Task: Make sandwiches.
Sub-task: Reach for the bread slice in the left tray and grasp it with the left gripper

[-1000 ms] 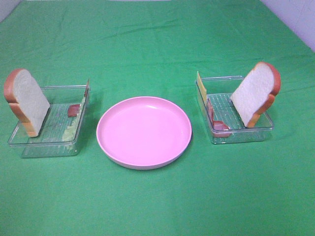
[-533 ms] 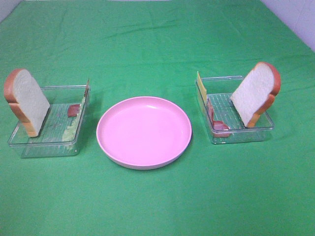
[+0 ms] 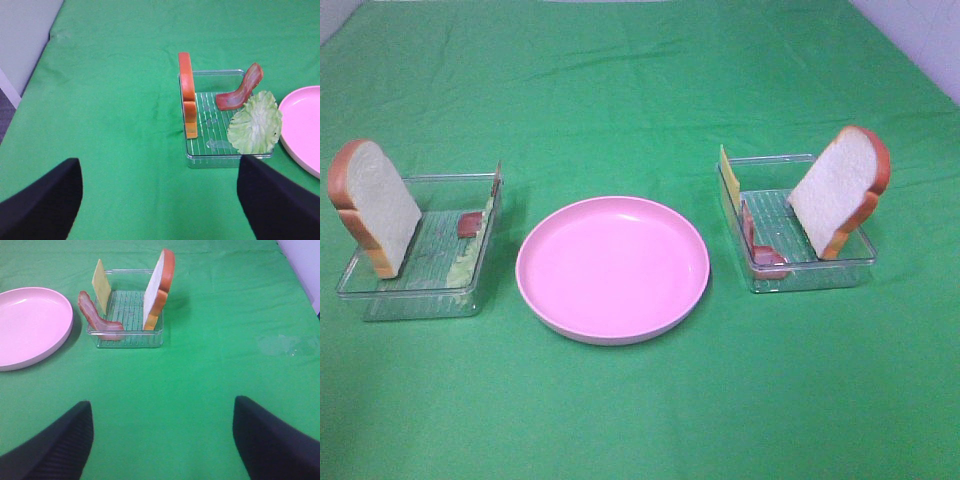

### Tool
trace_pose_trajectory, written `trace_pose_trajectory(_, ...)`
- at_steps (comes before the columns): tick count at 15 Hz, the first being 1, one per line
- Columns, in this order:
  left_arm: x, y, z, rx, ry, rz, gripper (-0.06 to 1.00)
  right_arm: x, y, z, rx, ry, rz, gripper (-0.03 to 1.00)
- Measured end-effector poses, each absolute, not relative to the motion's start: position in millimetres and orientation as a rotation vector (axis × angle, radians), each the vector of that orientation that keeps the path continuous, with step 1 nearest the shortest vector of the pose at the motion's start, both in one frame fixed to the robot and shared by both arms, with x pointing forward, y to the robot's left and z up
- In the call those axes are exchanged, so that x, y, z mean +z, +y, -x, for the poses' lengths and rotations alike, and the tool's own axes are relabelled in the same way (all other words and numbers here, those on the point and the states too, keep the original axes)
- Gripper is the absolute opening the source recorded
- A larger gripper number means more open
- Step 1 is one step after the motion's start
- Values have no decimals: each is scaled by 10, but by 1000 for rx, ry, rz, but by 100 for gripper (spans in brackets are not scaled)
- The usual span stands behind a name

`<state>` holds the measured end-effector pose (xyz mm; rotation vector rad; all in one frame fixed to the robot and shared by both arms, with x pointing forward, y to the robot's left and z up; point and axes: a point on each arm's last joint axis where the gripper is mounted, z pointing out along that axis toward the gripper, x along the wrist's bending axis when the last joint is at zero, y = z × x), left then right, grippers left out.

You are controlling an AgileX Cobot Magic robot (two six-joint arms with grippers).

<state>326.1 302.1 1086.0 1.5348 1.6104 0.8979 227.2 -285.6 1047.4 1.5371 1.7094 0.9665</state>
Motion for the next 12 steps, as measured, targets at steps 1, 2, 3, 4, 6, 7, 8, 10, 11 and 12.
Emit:
trace_pose_trajectory(1,10869,3030,-3658,800,1702,-1609,80,10474,-2856,-2272,966,1709,-1537,73)
trace_pose_trajectory(2,10870,3030,-3767,772,1723,-1624,80,10474,-2856,-2272,966,1709,-1537,73)
trace_pose_trajectory(3,10872,3030,-3962,725,1758,-1644,80,10474,-2856,-2272,966,1709,-1537,73)
trace_pose_trajectory(4,10883,3027,-4188,673,1790,-1654,80,10474,-2856,-2272,966,1709,-1537,73)
trace_pose_trajectory(6,10835,3020,-4472,582,1849,-1683,80,10474,-2856,-2272,966,1709,-1537,73)
trace_pose_trajectory(7,10795,3019,-4680,513,1894,-1705,80,10474,-2856,-2272,966,1709,-1537,73)
trace_pose_trajectory(8,10750,3019,-4881,456,1930,-1738,80,10474,-2856,-2272,966,1709,-1537,73)
trace_pose_trajectory(10,10675,3025,-5210,370,1984,-1790,80,10474,-2856,-2272,966,1709,-1537,73)
trace_pose_trajectory(11,10564,3030,-5456,310,2022,-1823,80,10474,-2856,-2272,966,1709,-1537,73)
trace_pose_trajectory(12,10495,3015,-5624,290,2028,-1841,80,10474,-2856,-2272,966,1709,-1537,73)
